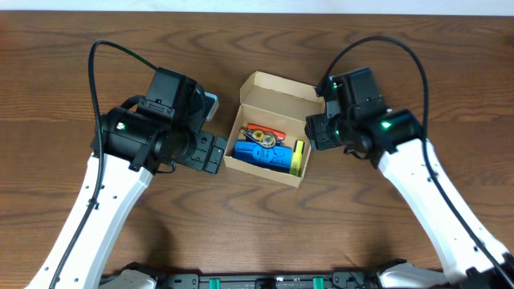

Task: Pack container
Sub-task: 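Carry the black marker into the box and release it, then move the right gripper to the blue marker and grasp it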

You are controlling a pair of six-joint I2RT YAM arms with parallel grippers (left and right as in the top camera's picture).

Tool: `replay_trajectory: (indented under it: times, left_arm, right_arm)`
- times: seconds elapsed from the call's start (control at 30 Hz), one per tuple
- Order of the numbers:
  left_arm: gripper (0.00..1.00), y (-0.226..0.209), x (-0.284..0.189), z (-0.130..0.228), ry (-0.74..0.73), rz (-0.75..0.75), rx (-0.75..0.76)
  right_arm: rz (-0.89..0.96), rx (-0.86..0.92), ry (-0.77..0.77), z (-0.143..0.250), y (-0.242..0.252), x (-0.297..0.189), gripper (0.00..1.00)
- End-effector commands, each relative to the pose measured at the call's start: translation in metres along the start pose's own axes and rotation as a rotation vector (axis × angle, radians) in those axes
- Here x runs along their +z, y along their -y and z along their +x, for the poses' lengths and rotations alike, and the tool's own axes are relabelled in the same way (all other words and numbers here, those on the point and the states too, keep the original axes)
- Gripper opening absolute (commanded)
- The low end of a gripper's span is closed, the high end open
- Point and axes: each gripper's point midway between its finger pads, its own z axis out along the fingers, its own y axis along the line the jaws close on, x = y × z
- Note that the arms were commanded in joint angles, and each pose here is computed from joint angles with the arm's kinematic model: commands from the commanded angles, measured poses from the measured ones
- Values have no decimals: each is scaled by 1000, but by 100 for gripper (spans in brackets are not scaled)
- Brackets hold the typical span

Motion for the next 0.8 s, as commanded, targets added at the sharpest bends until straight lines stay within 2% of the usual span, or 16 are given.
replay_trajectory:
  times: [0.0,0.1,0.33,0.5,0.63,0.77]
  left_arm:
    - [95,-1,0,2,-6,-2,7]
    - [95,-1,0,2,-6,-2,7]
    - [95,-1,0,2,-6,-2,7]
    - [95,-1,0,2,-6,-2,7]
    - [95,-1,0,2,-6,-2,7]
    - [95,-1,0,2,-6,-2,7]
  right_arm:
    - [73,227,-80,18,15,26,57]
    - [93,267,-135,26,18,43,52]
    - [126,281,-230,41,24,81,46]
    - [174,273,-214,36,34,104,25]
    - [219,223,-169,27,43,107,19]
    - [224,165,-114,12,45,108,18]
